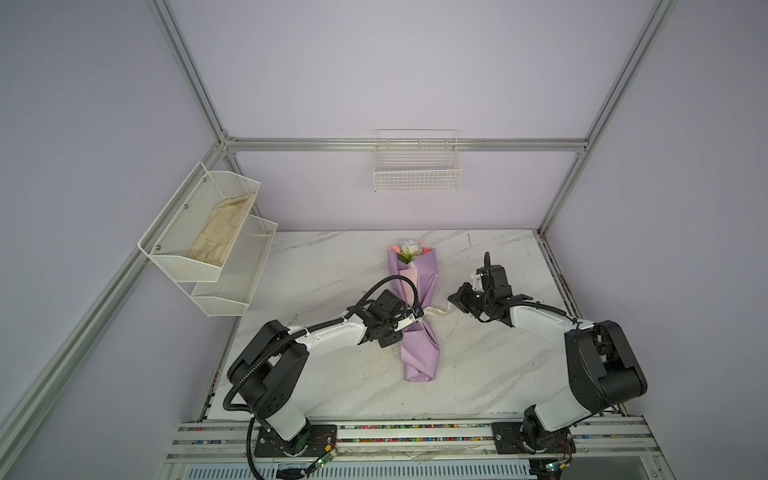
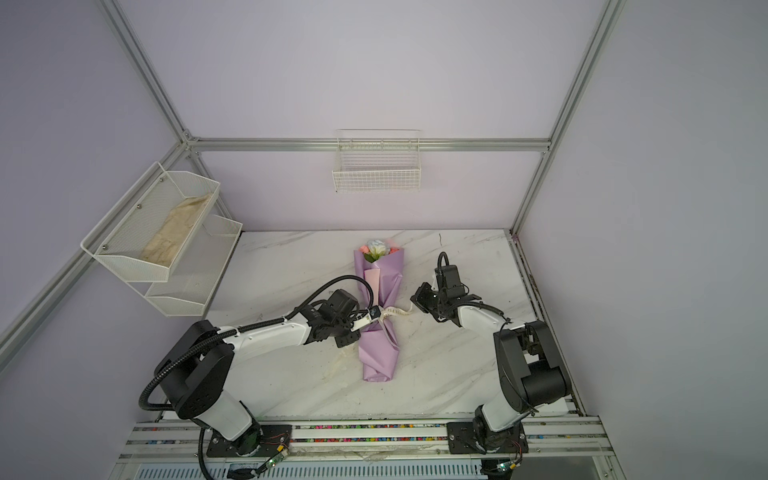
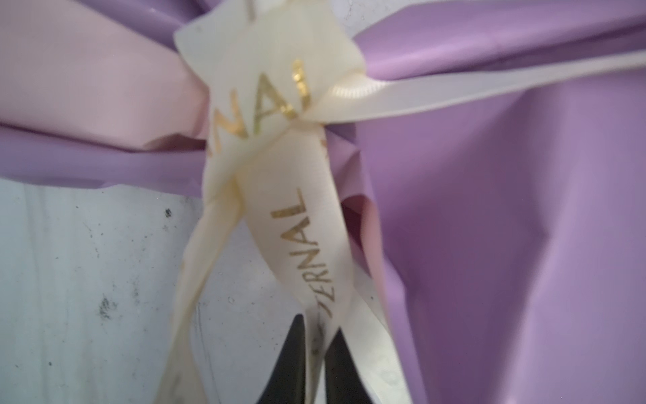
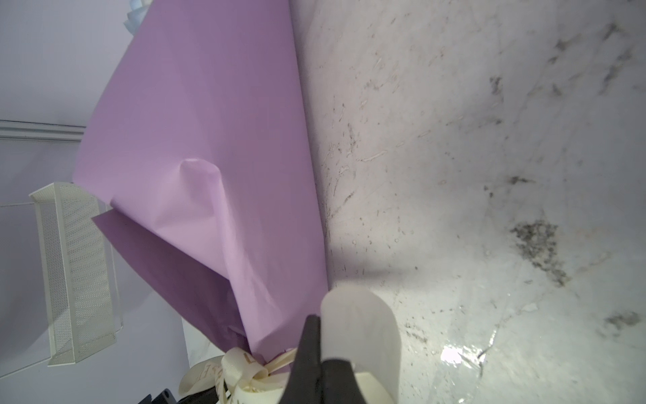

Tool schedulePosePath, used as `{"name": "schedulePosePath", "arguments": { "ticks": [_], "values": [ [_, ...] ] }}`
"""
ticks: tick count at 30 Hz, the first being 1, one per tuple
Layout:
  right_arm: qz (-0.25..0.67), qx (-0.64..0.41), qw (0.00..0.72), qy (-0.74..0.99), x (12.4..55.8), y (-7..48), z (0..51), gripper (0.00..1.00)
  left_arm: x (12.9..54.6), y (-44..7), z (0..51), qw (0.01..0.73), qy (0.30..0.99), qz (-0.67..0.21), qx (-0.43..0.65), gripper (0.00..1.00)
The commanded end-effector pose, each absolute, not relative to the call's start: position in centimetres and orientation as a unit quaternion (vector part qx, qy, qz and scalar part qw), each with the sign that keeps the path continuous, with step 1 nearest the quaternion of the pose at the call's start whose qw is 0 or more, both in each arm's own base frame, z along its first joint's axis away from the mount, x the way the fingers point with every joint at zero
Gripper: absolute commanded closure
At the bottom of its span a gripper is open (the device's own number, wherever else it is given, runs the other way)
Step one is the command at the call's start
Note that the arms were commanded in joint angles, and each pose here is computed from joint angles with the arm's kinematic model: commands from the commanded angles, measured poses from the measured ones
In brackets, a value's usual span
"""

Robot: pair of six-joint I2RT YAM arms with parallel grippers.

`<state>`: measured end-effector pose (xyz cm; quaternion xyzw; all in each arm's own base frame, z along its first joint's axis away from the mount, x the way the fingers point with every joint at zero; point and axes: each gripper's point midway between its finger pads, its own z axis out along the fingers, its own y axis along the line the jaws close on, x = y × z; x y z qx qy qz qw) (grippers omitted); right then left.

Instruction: Tie the bouquet of fake flowers

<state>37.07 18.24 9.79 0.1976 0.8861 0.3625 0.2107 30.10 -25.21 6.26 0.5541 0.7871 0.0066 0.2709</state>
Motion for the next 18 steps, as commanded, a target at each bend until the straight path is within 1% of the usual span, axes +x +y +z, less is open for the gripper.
{"name": "schedulePosePath", "arguments": {
  "ticks": [1,6,11,18],
  "values": [
    [0.357,0.203,0.218,0.885,37.8,17.9,10.0,1.00,30.0,-26.3,8.3,0.294,0.777,-0.013,0.557,1.00],
    [0.330,0.217,0.231,0.889,38.1,16.9,10.0,1.00,28.8,-25.9,9.5,0.292,0.785,-0.034,0.545,1.00],
    [0.316,0.218,0.236,0.893,38.2,16.3,9.9,1.00,27.1,-24.8,9.4,0.263,0.799,-0.043,0.539,1.00],
    [0.304,0.213,0.237,0.898,38.4,16.0,9.7,1.00,25.7,-23.2,9.0,0.222,0.812,-0.032,0.538,1.00]
  ]
}}
